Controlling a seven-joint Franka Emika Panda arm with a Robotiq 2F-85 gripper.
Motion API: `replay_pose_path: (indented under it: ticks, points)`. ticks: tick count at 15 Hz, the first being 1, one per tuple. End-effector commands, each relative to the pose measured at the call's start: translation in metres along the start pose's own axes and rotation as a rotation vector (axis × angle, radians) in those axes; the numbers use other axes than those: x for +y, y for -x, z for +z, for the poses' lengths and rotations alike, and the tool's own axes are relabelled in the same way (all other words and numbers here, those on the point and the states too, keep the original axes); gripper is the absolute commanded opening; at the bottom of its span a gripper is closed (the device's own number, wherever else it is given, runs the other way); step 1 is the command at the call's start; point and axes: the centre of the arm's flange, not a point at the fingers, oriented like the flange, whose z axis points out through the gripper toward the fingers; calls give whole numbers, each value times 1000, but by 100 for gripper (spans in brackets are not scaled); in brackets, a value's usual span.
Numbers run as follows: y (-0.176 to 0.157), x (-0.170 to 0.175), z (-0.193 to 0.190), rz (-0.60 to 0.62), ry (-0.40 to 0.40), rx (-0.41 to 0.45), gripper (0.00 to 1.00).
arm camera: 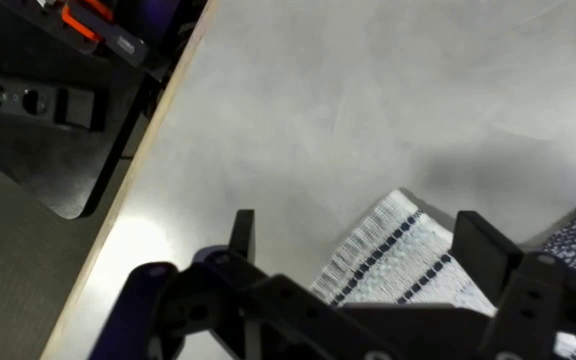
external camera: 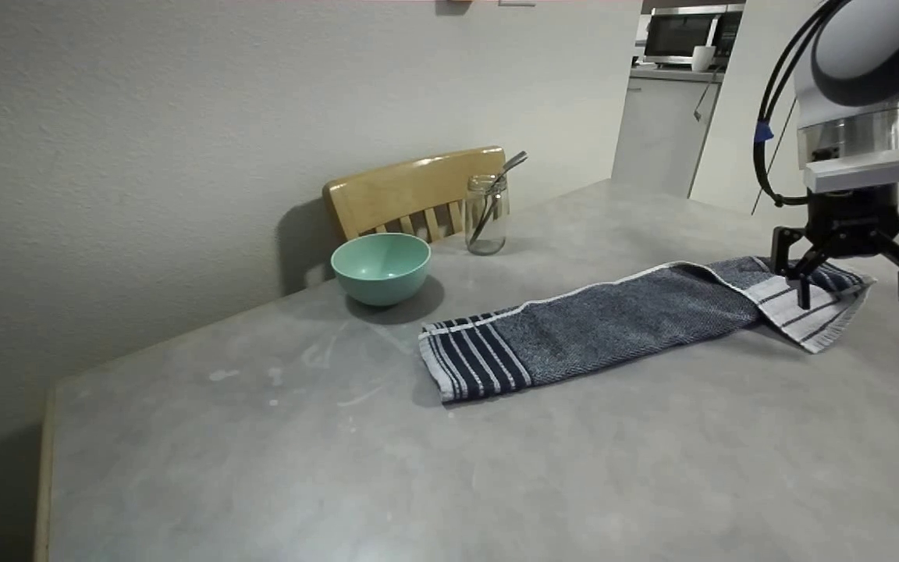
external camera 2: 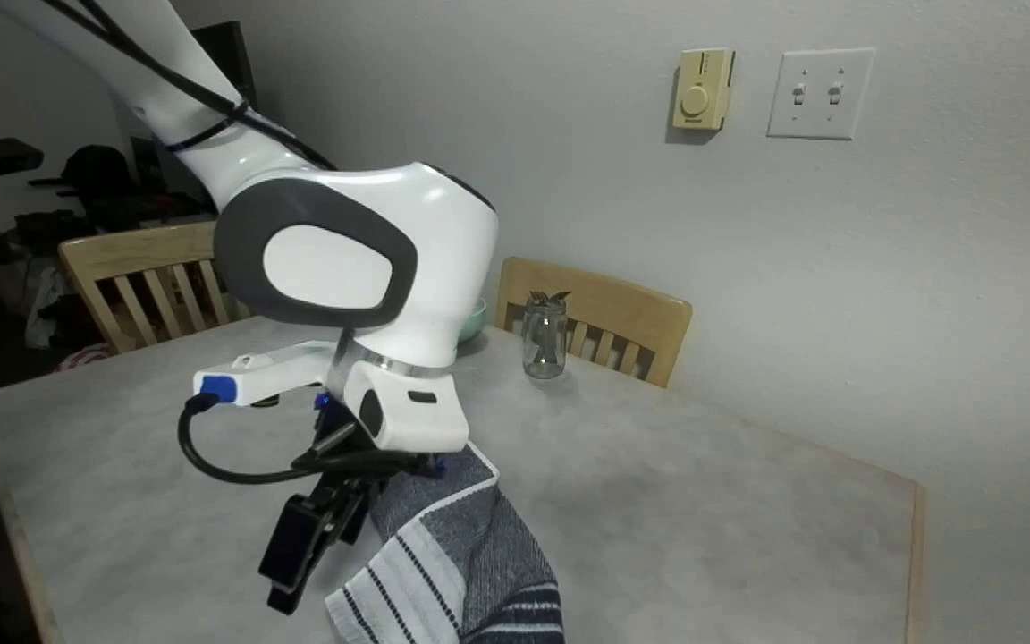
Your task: Unfold the grey towel on the table once.
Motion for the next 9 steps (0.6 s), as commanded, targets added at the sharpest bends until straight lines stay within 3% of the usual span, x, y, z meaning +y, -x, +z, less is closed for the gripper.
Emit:
replay_pose_path:
  ticks: [1, 3, 9]
  points:
    - [-9, 11, 14, 50, -12, -78, 100]
    - [-10, 14, 20, 15, -25, -23, 100]
    - [-6, 5, 16, 27, -8, -19, 100]
